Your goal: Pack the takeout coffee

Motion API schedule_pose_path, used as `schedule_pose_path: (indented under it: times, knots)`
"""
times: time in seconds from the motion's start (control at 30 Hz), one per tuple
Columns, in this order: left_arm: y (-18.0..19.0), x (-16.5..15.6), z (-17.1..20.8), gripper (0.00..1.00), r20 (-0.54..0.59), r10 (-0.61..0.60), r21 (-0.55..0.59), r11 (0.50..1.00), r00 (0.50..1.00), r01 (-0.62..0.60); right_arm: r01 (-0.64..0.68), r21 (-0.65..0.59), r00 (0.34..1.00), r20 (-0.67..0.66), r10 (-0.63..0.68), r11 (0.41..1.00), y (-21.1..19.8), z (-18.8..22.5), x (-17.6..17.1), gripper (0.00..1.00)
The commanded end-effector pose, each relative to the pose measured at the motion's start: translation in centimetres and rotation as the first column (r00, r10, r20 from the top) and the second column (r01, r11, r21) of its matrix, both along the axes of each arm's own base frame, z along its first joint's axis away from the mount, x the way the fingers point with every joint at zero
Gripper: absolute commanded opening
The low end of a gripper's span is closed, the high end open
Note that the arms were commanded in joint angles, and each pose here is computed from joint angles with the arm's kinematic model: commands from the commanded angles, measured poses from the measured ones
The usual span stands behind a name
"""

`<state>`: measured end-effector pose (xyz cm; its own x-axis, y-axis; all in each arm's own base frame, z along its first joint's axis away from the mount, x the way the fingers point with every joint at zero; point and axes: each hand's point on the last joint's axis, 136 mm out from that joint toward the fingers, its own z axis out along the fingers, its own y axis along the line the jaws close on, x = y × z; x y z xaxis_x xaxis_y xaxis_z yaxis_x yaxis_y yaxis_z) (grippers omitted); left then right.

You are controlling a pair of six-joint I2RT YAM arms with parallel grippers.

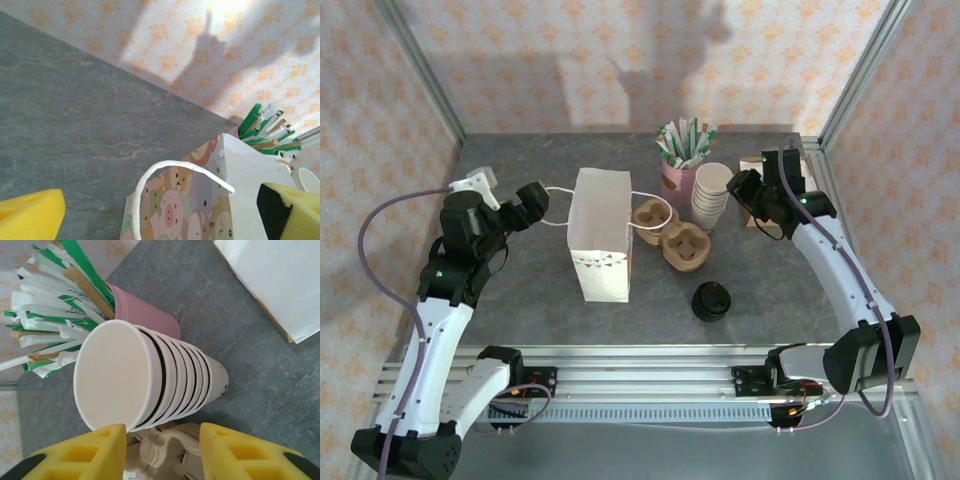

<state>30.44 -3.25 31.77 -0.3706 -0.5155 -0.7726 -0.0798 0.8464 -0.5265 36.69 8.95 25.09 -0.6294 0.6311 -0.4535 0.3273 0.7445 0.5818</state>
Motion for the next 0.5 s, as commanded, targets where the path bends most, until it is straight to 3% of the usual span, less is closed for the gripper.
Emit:
schedule_pose_path:
  times: [0.0,0.47]
  knots:
    - [-1.0,0.3,0.8,1.0,0.029,-0.046,-0.023,0.999,0.999,0.047,0.012,-0.018,0.999,0.035,-0.011,1.0,-0.2,1.5,0.7,0.41]
    - [-1.2,0.5,0.0,0.99,0.001,-0.048,0.004,0.999,0.999,0.048,-0.009,0.002,0.999,0.034,0.009,1.0,0.8,0.7,3.3,0.32]
